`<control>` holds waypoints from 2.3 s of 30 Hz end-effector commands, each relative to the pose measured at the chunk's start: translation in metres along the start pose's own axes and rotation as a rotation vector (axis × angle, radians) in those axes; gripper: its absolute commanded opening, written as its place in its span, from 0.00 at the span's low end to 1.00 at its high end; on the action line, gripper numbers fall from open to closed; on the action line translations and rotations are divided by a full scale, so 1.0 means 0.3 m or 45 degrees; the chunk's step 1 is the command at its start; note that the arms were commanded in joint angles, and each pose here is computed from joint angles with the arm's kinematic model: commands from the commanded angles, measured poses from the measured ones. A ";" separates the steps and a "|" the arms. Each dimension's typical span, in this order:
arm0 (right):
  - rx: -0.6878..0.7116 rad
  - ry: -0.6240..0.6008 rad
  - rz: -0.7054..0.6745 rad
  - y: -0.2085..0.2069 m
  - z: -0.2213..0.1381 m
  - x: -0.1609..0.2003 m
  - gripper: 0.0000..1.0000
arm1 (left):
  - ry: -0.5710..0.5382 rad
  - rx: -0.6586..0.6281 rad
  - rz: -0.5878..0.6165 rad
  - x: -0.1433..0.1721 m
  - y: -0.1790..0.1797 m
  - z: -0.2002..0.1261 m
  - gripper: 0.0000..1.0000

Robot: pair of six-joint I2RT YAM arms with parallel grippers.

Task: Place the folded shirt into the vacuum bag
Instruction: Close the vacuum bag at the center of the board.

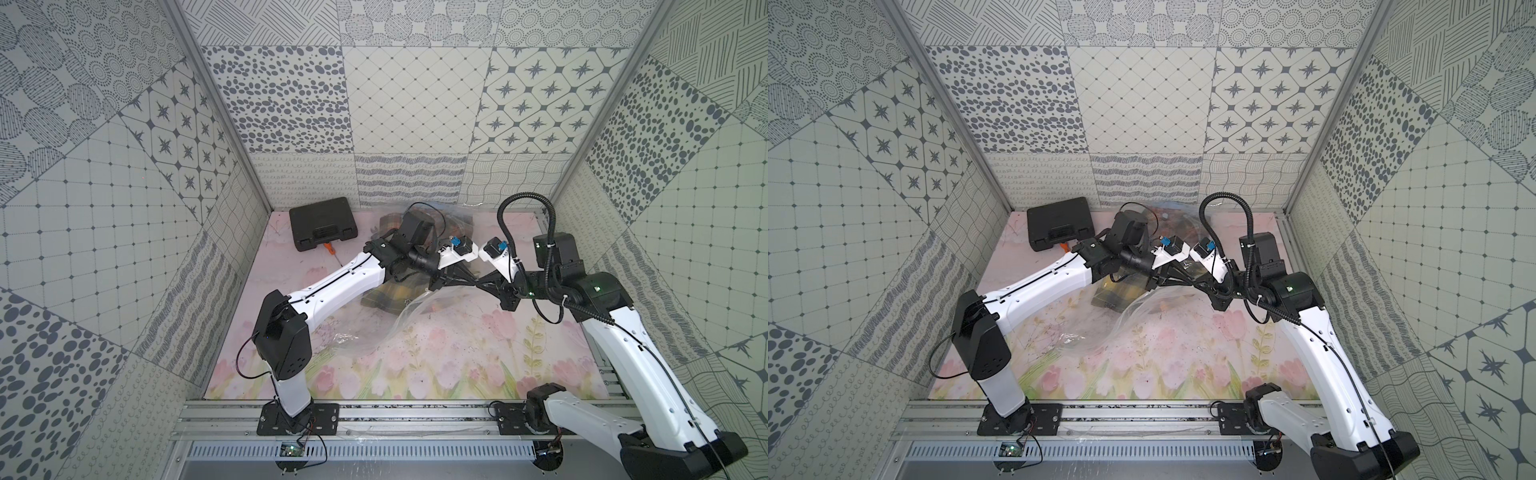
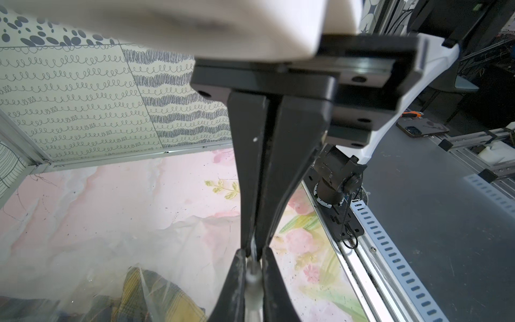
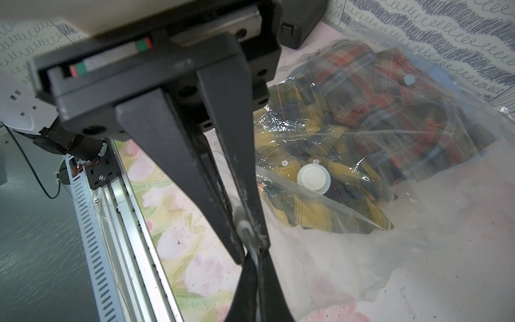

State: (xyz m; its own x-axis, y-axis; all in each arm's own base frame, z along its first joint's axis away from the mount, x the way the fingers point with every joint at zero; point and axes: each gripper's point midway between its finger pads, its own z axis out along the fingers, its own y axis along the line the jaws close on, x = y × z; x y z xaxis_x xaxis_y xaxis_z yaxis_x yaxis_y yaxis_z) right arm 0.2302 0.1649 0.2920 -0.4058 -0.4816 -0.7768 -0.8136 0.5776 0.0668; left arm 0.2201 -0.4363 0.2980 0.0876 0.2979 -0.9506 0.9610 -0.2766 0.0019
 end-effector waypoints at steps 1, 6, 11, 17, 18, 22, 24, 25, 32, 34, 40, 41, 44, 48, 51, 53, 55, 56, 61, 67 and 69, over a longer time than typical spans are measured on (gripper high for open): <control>0.041 -0.150 -0.076 -0.013 -0.036 -0.110 0.00 | 0.069 0.051 -0.040 0.060 -0.043 -0.001 0.18; 0.036 -0.146 -0.063 -0.011 -0.028 -0.099 0.00 | 0.055 0.033 -0.050 0.058 -0.030 -0.005 0.13; 0.040 -0.144 -0.061 -0.013 -0.026 -0.095 0.00 | 0.029 0.022 -0.042 0.031 -0.020 -0.007 0.17; 0.042 -0.156 -0.054 -0.015 -0.027 -0.103 0.00 | -0.001 0.038 -0.029 0.002 -0.030 0.005 0.28; 0.040 -0.158 -0.052 -0.015 -0.026 -0.104 0.00 | 0.000 0.040 -0.031 0.004 -0.029 0.008 0.27; 0.038 -0.157 -0.047 -0.014 -0.024 -0.099 0.00 | 0.012 0.011 -0.053 0.009 -0.007 0.015 0.27; 0.039 -0.158 -0.045 -0.012 -0.025 -0.096 0.00 | 0.009 -0.013 -0.063 0.000 0.008 0.015 0.29; 0.041 -0.157 -0.045 -0.012 -0.026 -0.094 0.00 | 0.000 -0.017 -0.066 -0.008 0.013 0.014 0.29; 0.044 -0.159 -0.048 -0.012 -0.024 -0.090 0.00 | -0.002 -0.011 -0.089 -0.015 0.032 0.022 0.12; 0.048 -0.162 -0.049 -0.013 -0.025 -0.089 0.00 | 0.006 -0.020 -0.102 -0.006 0.037 0.025 0.07; 0.096 -0.185 -0.048 -0.028 -0.043 -0.098 0.00 | 0.072 -0.098 -0.135 0.060 0.058 0.000 0.06; 0.111 -0.186 -0.052 -0.032 -0.049 -0.098 0.00 | 0.100 -0.136 -0.145 0.081 0.072 -0.013 0.05; 0.144 -0.181 -0.055 -0.043 -0.056 -0.093 0.00 | 0.176 -0.239 -0.207 0.139 0.110 -0.056 0.05; 0.170 -0.187 -0.049 -0.057 -0.060 -0.095 0.00 | 0.208 -0.276 -0.291 0.185 0.109 -0.079 0.07; 0.183 -0.197 -0.038 -0.068 -0.062 -0.100 0.00 | 0.219 -0.274 -0.331 0.216 0.095 -0.075 0.09; 0.187 -0.209 -0.033 -0.071 -0.067 -0.107 0.00 | 0.234 -0.285 -0.352 0.242 0.090 -0.072 0.09; 0.187 -0.227 -0.028 -0.069 -0.078 -0.117 0.00 | 0.253 -0.297 -0.370 0.269 0.088 -0.068 0.08; 0.192 -0.235 -0.024 -0.070 -0.085 -0.120 0.00 | 0.263 -0.302 -0.377 0.283 0.085 -0.065 0.08; 0.251 -0.232 -0.009 -0.100 -0.098 -0.111 0.00 | 0.323 -0.350 -0.431 0.374 0.083 -0.065 0.06; 0.220 -0.224 0.015 -0.095 -0.084 -0.104 0.00 | 0.297 -0.337 -0.443 0.354 0.077 -0.067 0.01; 0.177 -0.185 0.030 -0.087 -0.051 -0.083 0.00 | 0.229 -0.312 -0.435 0.301 0.076 -0.059 0.00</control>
State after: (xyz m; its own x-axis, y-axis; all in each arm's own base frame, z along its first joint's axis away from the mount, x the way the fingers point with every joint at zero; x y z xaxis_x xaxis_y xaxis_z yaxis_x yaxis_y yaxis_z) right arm 0.2459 0.1518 0.2856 -0.4533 -0.4235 -0.7843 -0.7412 0.6678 0.0678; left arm 0.2470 -0.4167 0.2459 -0.0746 0.3929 -0.9166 0.9932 -0.0530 -0.1035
